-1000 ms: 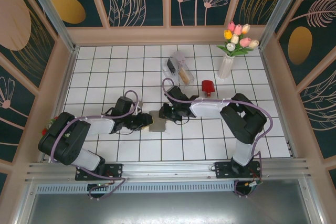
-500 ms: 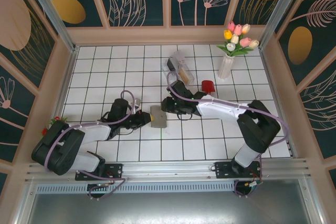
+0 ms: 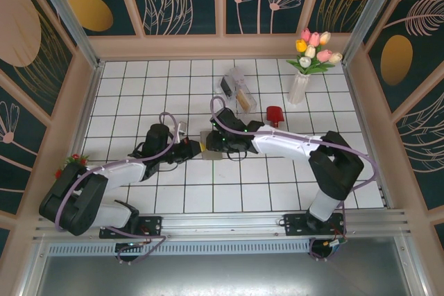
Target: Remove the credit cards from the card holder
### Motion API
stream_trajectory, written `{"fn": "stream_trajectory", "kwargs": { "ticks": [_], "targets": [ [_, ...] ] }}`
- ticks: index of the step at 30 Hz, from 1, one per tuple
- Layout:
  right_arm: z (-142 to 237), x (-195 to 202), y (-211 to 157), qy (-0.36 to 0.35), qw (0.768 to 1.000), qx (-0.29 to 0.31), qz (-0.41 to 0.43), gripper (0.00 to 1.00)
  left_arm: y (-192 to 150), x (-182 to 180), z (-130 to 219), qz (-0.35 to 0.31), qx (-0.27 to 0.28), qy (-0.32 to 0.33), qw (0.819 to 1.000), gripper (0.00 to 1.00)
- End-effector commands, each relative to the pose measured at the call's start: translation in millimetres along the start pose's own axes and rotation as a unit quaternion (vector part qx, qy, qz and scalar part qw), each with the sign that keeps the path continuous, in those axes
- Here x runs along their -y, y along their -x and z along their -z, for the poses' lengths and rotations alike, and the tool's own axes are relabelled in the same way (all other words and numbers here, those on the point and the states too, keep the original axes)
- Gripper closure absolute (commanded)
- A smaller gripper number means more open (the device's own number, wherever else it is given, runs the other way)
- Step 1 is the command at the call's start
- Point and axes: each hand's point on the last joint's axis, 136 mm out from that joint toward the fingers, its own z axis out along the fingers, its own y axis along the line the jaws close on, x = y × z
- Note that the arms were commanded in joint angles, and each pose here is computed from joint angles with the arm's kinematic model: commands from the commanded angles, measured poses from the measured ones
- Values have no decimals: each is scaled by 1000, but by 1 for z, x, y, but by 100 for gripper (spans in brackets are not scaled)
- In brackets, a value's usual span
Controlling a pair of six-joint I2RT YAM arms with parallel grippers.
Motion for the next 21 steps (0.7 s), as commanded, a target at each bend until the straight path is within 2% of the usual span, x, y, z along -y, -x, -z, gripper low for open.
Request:
{"fn": "stream_trajectory", "kwargs": {
  "ticks": [1, 10, 14, 21],
  "targets": [
    [-5, 1, -2, -29, 1000, -10, 2, 59, 6, 15, -1, -21, 2, -18, 1000, 100],
    [-13, 31, -4, -106, 994, -2, -6, 65, 8, 12, -4, -30, -2, -8, 1000, 100],
    [-15, 45, -4, -140, 990, 2, -2, 71, 9, 3, -4, -22, 2, 16, 1000, 100],
    [-11, 70, -11, -171, 985, 11, -20, 72, 6, -23, 1, -11, 4, 86, 996, 100]
  ]
}}
